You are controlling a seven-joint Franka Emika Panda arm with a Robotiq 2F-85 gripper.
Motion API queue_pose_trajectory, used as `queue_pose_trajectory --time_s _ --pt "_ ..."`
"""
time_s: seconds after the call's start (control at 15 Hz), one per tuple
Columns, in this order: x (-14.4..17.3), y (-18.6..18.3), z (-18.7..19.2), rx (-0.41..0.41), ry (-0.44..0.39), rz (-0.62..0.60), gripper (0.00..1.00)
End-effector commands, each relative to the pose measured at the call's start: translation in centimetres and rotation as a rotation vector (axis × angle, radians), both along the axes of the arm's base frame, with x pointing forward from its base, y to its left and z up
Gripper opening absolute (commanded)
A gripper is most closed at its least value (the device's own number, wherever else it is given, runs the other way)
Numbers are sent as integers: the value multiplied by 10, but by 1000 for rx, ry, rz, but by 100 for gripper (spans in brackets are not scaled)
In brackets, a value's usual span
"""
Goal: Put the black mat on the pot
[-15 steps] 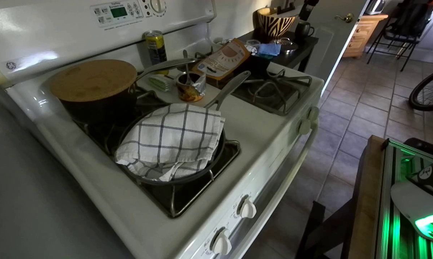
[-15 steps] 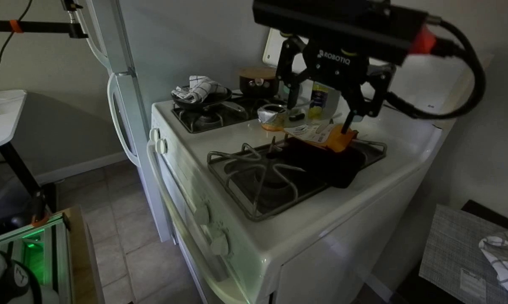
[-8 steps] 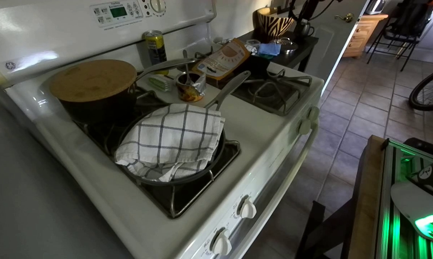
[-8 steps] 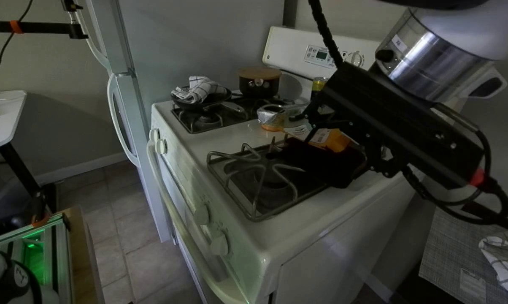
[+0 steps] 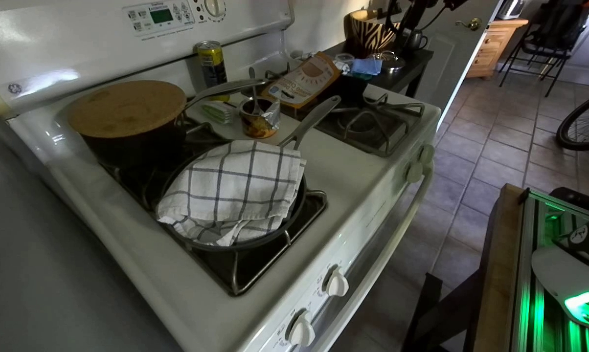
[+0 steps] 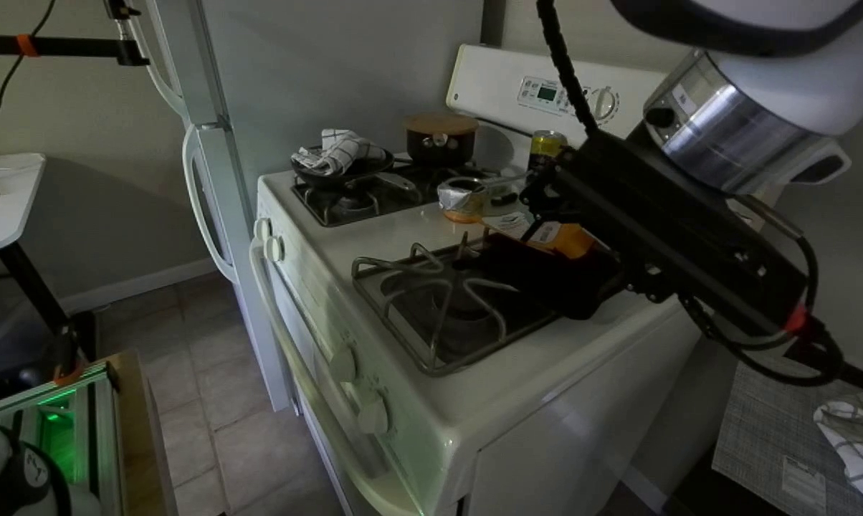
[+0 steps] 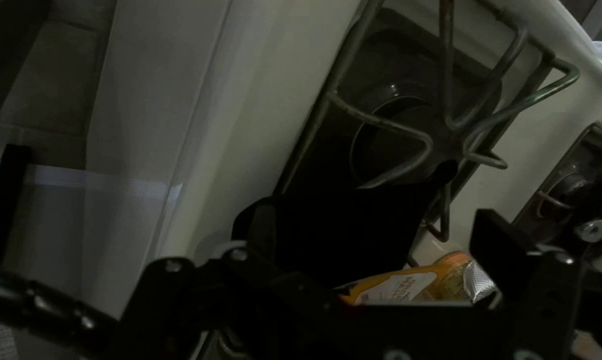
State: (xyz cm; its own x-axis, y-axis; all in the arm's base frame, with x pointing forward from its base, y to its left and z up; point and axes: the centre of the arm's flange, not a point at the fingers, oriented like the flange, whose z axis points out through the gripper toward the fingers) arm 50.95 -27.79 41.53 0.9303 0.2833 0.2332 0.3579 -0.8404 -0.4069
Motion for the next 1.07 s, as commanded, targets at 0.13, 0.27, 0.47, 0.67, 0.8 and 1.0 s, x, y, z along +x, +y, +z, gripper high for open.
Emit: queue_pose_trajectory --time_s 0.13,0.27,0.47,0.67,0.8,1.0 --pt "49 -36 -47 129 -21 53 100" --pt "62 -36 -61 152 -29 72 100" --pt "81 -29 -75 189 -34 97 100" --pt "95 -22 -87 209 -40 85 100" --pt "100 -22 -94 211 -42 73 100" --pt "104 -21 -103 218 -25 55 100"
